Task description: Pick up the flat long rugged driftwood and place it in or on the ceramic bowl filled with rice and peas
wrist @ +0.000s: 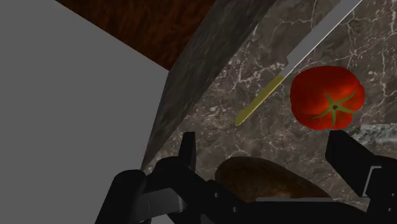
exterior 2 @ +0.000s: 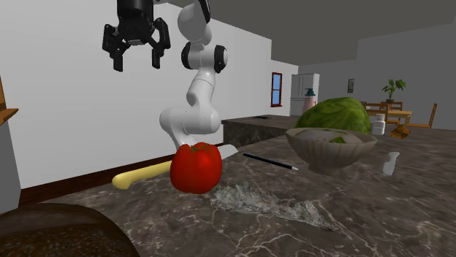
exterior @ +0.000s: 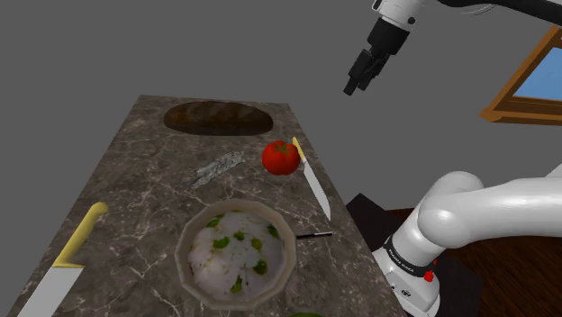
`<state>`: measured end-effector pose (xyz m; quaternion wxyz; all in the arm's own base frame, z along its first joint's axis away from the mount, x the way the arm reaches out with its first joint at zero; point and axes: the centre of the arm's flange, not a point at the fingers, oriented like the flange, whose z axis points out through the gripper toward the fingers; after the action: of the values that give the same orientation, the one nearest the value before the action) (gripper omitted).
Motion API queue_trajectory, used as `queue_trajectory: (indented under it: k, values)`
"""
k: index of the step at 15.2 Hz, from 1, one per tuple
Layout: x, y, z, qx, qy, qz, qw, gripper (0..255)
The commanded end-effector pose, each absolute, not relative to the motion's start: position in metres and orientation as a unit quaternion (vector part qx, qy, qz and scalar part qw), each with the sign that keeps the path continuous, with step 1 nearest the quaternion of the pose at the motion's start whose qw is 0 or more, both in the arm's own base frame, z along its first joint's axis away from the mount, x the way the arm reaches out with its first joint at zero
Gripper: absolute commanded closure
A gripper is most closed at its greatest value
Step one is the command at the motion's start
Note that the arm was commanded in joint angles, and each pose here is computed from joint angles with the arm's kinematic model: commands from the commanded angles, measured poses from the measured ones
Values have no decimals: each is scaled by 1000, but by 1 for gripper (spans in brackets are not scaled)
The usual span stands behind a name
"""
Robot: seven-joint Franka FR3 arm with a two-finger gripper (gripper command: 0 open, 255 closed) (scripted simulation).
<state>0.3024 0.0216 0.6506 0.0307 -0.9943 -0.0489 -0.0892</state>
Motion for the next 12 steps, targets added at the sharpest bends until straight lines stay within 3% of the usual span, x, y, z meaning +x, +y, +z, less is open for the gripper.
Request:
queue_trajectory:
  k: [1,12]
  values:
    - [302,22,651,-994,-49,-89,31,0]
    - [399,136,609,-968,-244,-63,-14,0]
